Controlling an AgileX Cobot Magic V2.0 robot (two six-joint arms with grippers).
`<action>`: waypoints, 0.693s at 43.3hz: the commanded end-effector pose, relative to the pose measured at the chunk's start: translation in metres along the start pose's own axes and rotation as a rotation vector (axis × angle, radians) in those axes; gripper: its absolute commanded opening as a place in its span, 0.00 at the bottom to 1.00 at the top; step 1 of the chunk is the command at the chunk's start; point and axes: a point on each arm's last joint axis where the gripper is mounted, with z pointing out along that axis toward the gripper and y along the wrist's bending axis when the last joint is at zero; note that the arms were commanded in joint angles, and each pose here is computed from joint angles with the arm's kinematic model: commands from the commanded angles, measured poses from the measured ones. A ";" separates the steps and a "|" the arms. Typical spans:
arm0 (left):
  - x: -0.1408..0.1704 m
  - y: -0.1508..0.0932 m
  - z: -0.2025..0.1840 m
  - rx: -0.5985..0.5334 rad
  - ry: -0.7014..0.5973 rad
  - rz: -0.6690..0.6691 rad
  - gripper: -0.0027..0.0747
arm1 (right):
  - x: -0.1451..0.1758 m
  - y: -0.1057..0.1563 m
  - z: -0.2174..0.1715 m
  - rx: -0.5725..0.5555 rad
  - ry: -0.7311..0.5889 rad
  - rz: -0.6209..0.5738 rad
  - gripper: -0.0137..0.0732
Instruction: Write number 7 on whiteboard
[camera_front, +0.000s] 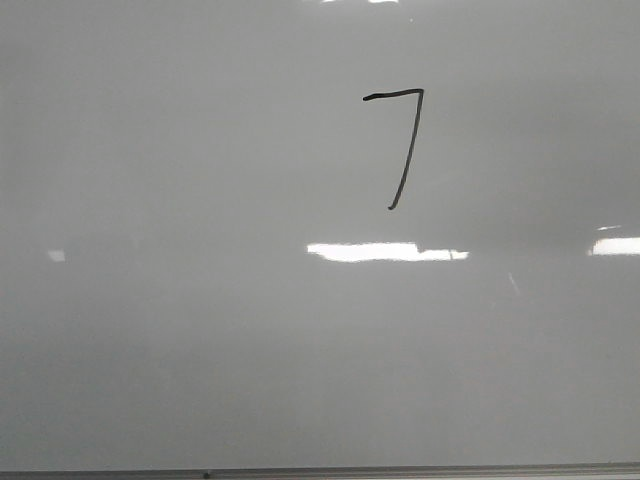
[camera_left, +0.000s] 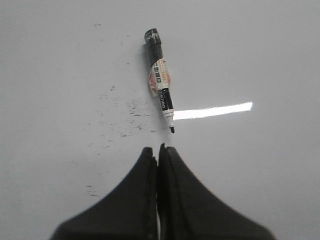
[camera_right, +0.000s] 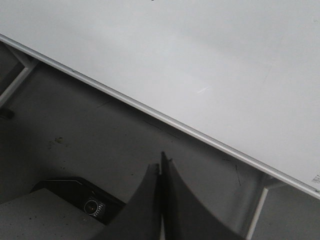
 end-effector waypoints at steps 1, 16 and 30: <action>-0.003 0.003 -0.003 -0.051 -0.143 -0.016 0.01 | -0.009 0.000 -0.004 0.007 -0.067 -0.004 0.02; 0.009 0.004 -0.001 -0.085 -0.164 -0.044 0.01 | -0.009 0.000 -0.004 0.007 -0.067 -0.004 0.02; 0.008 0.002 -0.001 -0.045 -0.174 -0.080 0.01 | -0.009 0.000 -0.004 0.007 -0.067 -0.004 0.02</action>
